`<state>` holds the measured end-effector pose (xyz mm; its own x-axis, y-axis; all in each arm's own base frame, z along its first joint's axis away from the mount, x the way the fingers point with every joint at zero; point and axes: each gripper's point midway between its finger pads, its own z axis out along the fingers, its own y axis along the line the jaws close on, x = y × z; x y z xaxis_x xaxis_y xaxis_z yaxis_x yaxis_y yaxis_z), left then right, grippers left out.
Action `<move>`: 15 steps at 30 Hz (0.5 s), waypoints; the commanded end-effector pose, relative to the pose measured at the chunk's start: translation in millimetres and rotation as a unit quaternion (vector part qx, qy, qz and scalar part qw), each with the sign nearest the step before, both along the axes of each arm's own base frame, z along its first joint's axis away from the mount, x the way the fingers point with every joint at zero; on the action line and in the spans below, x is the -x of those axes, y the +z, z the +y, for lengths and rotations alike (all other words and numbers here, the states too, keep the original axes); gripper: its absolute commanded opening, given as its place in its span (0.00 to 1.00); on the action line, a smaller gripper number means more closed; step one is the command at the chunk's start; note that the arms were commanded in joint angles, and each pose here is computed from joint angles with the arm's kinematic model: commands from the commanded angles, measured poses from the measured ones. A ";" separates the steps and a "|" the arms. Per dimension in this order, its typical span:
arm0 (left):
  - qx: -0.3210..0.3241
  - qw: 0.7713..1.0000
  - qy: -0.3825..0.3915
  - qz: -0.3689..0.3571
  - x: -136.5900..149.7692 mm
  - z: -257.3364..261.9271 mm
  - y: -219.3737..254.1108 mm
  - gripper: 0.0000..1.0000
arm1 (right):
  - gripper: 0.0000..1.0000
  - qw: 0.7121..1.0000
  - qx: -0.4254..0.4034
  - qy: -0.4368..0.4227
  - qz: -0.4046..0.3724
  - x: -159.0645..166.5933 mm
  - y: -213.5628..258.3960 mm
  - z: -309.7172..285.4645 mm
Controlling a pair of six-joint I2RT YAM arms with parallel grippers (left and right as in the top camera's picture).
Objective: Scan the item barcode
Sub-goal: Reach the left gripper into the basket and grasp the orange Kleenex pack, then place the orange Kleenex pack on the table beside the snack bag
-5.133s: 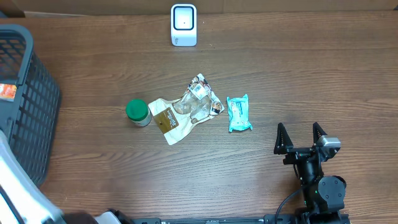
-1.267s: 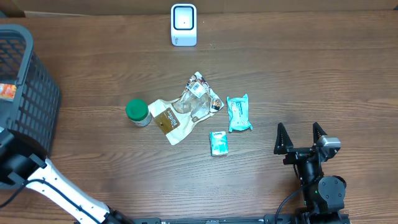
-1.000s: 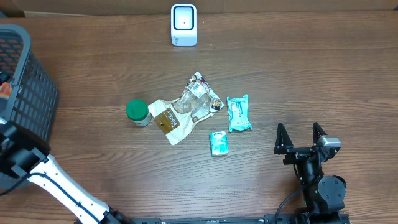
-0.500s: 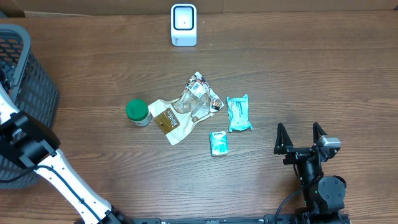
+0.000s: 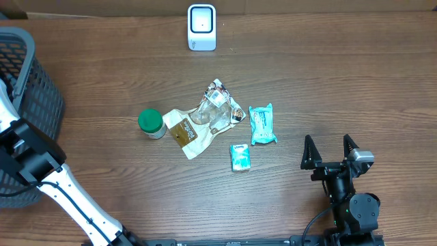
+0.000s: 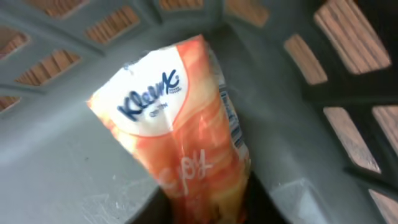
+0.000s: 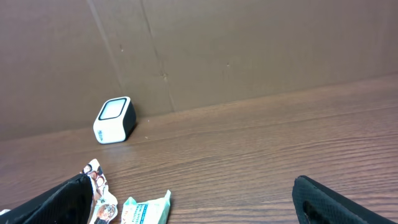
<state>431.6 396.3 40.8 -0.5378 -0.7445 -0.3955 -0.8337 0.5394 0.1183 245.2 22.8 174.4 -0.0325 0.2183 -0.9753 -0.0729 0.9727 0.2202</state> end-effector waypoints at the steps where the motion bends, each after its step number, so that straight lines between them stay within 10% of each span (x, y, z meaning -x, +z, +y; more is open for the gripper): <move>1: 0.023 0.999 0.005 0.036 11.2 -8.0 -35.2 0.04 | 1.00 1.000 0.002 -0.002 0.000 -0.3 -2.8 -0.2; 15: 0.043 0.990 -0.047 -0.126 -20.1 -47.6 135.3 0.04 | 1.00 1.000 0.002 -0.002 0.000 -0.3 -2.8 -0.2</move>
